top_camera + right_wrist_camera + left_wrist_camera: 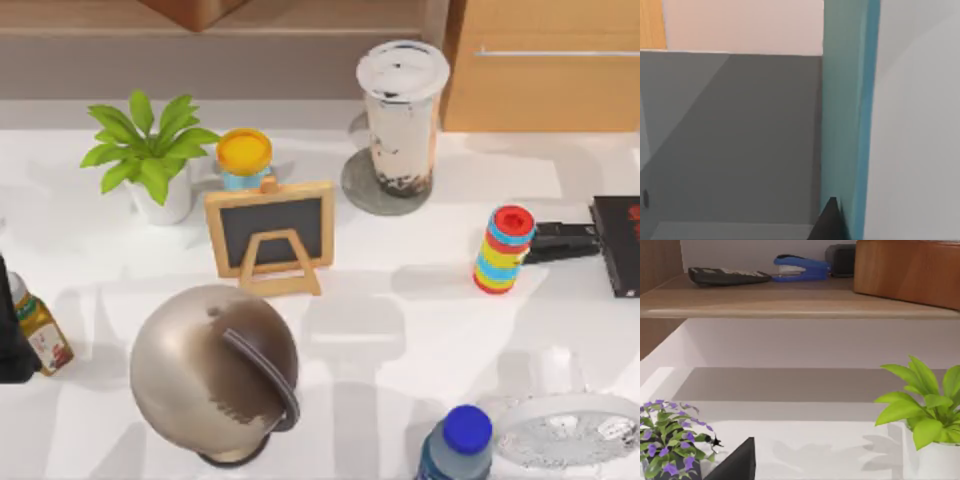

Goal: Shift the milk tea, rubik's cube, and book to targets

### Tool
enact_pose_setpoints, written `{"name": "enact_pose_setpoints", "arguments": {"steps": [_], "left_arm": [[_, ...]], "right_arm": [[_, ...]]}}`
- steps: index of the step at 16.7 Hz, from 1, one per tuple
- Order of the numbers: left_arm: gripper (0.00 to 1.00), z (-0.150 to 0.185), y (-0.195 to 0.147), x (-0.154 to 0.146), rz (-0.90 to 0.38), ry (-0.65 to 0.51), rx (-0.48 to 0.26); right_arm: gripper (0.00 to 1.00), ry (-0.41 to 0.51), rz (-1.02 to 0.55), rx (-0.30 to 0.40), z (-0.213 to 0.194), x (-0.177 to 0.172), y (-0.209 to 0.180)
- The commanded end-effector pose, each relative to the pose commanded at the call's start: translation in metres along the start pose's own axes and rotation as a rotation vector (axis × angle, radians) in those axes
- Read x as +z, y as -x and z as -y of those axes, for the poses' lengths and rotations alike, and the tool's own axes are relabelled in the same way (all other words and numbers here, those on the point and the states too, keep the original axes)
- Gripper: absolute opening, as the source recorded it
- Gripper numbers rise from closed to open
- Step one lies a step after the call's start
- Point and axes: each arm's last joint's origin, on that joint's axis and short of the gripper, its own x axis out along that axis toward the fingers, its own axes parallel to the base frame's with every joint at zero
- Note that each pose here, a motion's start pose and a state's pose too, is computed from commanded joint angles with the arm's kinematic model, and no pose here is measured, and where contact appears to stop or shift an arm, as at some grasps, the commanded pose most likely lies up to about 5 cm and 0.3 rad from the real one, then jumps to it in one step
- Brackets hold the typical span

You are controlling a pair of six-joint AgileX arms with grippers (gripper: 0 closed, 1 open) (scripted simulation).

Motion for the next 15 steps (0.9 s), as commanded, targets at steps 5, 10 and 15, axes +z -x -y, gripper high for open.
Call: {"name": "enact_pose_setpoints", "arguments": {"steps": [5, 10, 15], "left_arm": [[1.0, 0.0, 0.0, 0.0, 0.0, 0.0, 0.0], [1.0, 0.0, 0.0, 0.0, 0.0, 0.0, 0.0], [1.0, 0.0, 0.0, 0.0, 0.0, 0.0, 0.0]], "right_arm": [[0.0, 0.0, 0.0, 0.0, 0.0, 0.01, 0.01], [0.0, -0.009, 0.008, 0.0, -0.001, 0.012, 0.011], [0.0, -0.181, 0.096, -0.118, 0.015, 0.037, 0.062]]}}
